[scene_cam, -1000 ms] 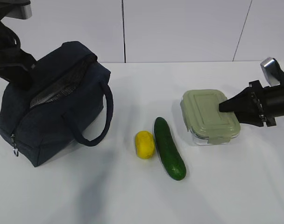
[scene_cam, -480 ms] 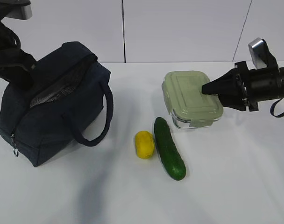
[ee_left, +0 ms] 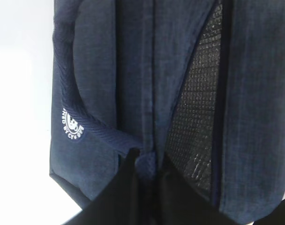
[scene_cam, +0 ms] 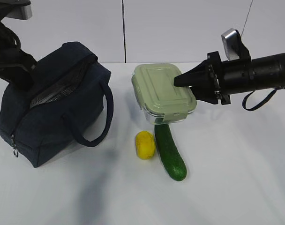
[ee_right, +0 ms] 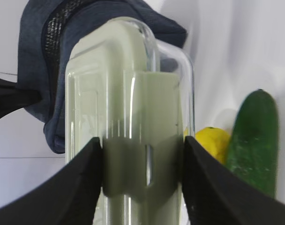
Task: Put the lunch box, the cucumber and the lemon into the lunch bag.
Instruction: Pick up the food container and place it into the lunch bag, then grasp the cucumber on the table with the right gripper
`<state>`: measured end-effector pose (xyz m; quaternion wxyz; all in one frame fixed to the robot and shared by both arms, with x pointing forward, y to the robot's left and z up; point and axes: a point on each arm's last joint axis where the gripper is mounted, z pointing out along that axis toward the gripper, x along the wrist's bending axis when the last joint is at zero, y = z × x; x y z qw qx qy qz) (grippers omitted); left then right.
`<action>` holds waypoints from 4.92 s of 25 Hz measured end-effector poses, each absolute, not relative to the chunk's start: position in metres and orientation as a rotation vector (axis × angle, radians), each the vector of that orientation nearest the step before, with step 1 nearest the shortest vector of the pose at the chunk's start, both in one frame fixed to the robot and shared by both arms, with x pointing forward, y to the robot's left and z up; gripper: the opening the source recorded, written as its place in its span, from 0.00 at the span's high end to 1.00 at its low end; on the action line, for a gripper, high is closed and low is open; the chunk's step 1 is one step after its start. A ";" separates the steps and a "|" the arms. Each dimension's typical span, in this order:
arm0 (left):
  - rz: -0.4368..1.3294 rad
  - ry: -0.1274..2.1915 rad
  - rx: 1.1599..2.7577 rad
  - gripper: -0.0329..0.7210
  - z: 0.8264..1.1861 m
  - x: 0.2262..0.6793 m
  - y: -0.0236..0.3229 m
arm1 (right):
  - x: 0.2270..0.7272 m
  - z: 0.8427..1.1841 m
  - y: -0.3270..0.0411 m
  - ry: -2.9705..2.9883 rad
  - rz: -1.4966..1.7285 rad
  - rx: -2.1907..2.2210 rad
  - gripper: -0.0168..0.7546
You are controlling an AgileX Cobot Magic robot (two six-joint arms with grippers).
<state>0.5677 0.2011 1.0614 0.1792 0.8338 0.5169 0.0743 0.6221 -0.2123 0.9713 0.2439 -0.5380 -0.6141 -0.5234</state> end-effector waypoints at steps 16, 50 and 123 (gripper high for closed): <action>0.167 1.382 2.378 0.94 1.062 0.560 0.176 | 0.633 1.012 -0.160 -1.733 -1.497 -1.284 0.47; -0.090 1.331 2.283 0.94 1.053 0.548 0.127 | 0.664 0.953 -0.125 -1.663 -1.451 -1.267 0.47; -0.195 1.376 2.251 0.94 1.027 0.557 0.112 | 0.632 0.966 -0.151 -2.423 -0.598 -1.479 0.42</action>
